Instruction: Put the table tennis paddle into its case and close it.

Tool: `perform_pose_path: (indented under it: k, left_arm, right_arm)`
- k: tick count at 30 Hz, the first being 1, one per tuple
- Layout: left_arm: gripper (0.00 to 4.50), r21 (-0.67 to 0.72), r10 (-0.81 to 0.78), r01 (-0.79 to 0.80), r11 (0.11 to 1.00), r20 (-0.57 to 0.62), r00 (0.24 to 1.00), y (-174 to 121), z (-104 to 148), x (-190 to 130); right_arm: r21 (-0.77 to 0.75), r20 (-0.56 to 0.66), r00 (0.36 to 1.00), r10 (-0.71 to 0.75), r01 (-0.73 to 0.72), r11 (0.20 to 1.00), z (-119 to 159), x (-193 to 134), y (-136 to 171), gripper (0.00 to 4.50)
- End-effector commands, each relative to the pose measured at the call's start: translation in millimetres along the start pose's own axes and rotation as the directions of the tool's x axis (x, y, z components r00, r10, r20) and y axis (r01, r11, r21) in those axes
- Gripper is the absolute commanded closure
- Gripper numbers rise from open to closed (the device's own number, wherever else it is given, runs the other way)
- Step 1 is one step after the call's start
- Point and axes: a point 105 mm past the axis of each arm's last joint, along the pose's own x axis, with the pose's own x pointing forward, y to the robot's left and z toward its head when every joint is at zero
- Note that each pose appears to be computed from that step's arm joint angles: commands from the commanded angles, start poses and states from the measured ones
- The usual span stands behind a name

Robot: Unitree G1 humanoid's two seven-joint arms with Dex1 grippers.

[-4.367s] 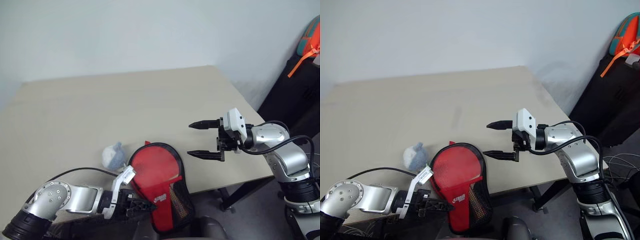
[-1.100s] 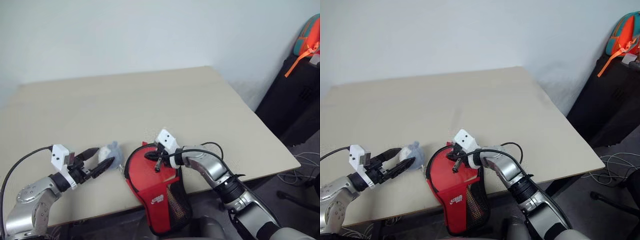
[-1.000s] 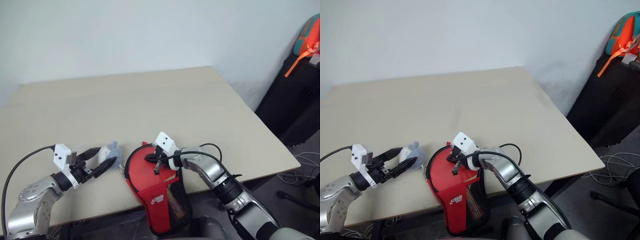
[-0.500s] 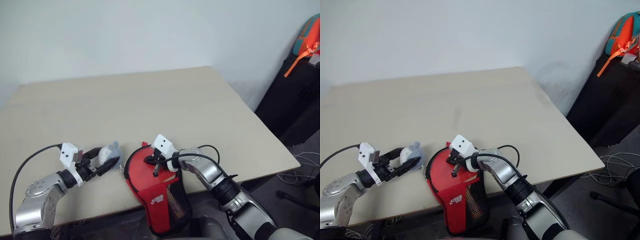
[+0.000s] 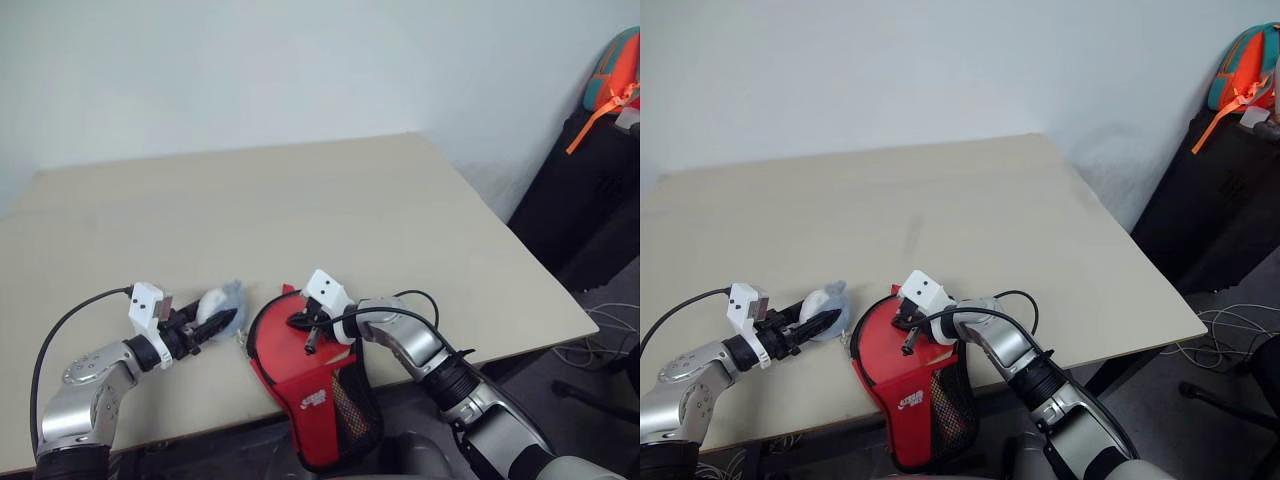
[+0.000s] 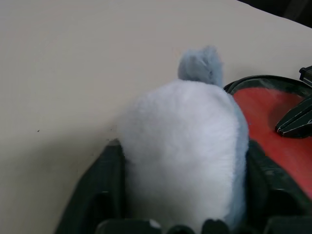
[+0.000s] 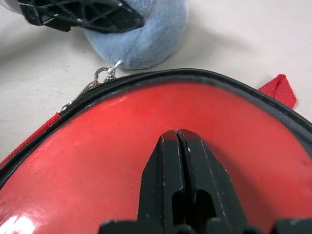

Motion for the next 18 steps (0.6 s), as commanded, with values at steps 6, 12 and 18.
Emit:
perform_pose_path:
  k: [6, 12, 18]
  left_arm:
    - [4.0, 0.017, 0.007, -0.007, 1.0, -0.001, 1.0, 2, 4, 2]
    - [4.12, 0.049, 0.027, -0.028, 0.998, 0.028, 0.999, 7, 18, 16]
    - [4.12, 0.097, -0.025, 0.022, 0.995, 0.026, 0.999, -1, 29, 32]
  right_arm:
    - [-0.021, -0.005, 1.0, 0.004, -0.004, 1.0, 2, 0, 1, 4.5]
    - [-0.023, -0.018, 1.0, 0.021, -0.021, 1.0, 0, -1, 4, 4.5]
    - [-0.026, -0.033, 0.998, 0.046, -0.047, 0.999, -2, -1, 7, 4.5]
